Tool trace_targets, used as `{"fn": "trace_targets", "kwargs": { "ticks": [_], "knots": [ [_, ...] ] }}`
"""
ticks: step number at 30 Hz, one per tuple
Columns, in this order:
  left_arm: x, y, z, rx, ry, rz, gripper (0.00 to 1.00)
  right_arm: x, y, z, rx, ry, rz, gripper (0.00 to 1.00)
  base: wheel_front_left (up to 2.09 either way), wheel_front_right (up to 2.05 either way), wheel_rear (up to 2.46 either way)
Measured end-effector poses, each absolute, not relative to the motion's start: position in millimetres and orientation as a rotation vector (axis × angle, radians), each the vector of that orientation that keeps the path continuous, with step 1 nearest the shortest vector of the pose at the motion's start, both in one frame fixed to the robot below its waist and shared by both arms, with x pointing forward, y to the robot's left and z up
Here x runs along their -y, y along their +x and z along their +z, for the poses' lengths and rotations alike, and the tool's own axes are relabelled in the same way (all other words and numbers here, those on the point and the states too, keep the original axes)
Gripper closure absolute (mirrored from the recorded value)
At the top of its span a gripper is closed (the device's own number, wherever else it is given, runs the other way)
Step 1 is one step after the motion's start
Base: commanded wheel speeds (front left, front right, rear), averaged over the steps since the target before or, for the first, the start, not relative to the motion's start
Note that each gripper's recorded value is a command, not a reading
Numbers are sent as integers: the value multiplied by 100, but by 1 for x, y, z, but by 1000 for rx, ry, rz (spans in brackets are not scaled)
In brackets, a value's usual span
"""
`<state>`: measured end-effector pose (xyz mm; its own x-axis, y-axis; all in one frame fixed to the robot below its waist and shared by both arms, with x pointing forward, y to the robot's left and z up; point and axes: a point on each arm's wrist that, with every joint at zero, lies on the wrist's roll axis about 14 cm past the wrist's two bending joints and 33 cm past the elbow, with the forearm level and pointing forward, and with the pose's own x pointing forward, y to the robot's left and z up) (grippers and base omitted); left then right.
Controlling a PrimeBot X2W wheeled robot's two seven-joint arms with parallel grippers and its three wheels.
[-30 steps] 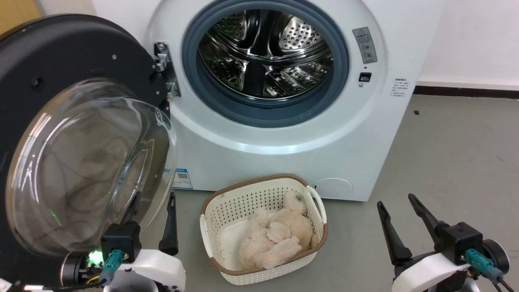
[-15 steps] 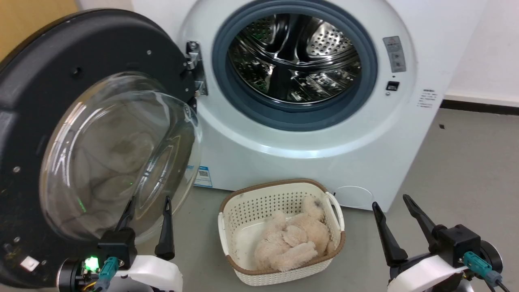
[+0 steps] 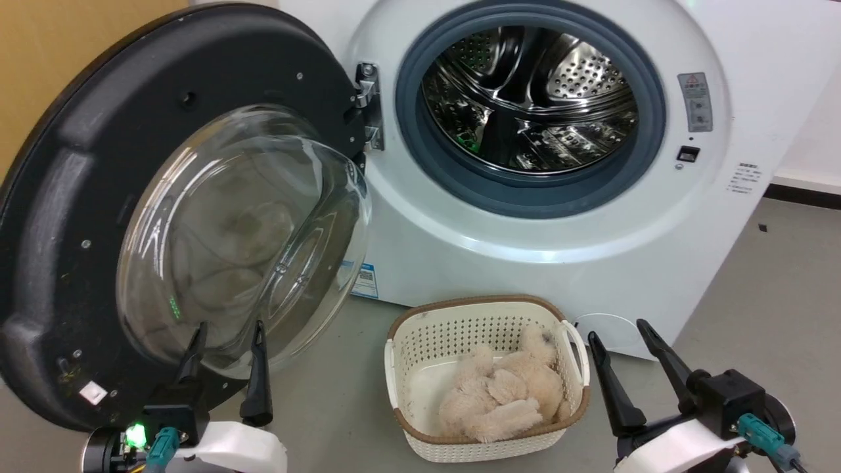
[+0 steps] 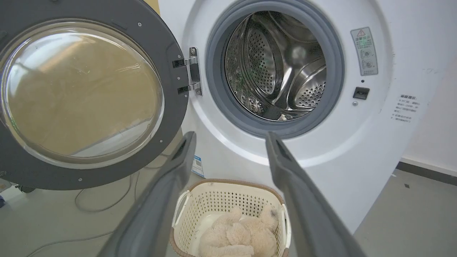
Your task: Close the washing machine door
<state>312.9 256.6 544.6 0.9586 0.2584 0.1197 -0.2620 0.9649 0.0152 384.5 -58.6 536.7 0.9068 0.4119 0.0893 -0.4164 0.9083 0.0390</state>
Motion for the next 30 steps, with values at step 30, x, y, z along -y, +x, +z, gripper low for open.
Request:
{"fn": "trace_targets", "kwargs": {
  "ticks": [30],
  "knots": [
    [-308,258,551,173,37,496,0,-22,385,534,80,125,674,0,0,0,0]
  ]
}}
